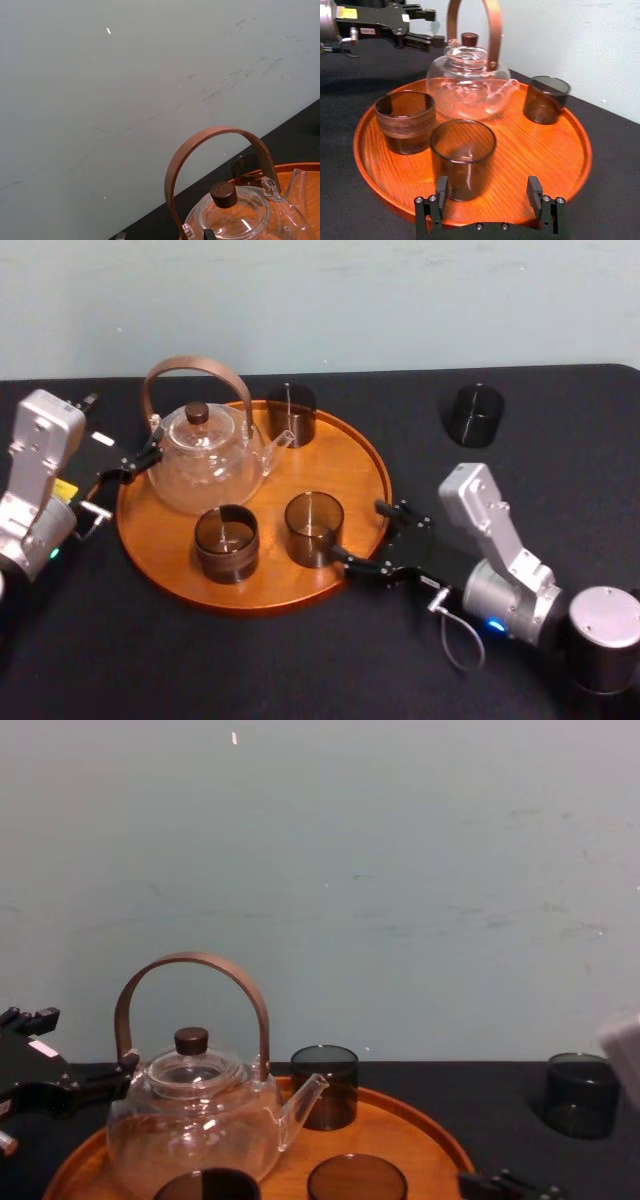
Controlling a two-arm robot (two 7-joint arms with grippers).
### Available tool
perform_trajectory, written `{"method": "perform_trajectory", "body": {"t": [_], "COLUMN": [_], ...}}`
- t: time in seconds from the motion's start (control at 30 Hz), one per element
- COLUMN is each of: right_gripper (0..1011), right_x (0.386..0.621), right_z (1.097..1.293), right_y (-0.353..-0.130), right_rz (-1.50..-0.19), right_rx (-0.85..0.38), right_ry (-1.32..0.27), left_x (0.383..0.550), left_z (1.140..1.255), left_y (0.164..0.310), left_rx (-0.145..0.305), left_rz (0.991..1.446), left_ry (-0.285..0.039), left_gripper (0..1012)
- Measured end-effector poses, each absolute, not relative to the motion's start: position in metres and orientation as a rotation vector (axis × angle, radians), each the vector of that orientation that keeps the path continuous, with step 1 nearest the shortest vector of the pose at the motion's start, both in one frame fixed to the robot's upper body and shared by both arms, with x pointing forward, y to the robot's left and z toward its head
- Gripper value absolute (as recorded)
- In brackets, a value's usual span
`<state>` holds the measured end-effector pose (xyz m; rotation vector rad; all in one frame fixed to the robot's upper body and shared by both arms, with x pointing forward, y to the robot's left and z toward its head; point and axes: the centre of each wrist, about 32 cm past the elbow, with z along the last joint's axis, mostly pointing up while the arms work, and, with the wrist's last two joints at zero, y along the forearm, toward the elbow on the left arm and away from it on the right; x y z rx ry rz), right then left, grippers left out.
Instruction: Pick up the glass from the table and place it on the tray.
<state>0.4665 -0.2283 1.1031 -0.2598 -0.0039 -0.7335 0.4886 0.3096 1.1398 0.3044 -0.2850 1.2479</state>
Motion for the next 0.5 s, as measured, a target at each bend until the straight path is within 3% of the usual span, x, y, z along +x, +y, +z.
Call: {"method": "perform_trajectory", "body": {"t": [0.5], "right_gripper": [1002], "right_x": [0.457], "right_z": [1.11], "right_y": [-0.272], "right_rz": [-0.901], "right_rx": [-0.237], "right_ry": [0.003], "left_x": [0.489], "left_z": [1.14], "left_y": [0.31], "left_rx": [0.304], "left_rz": [1.248], "left_ry": [-0.285], "left_gripper": [1010]}}
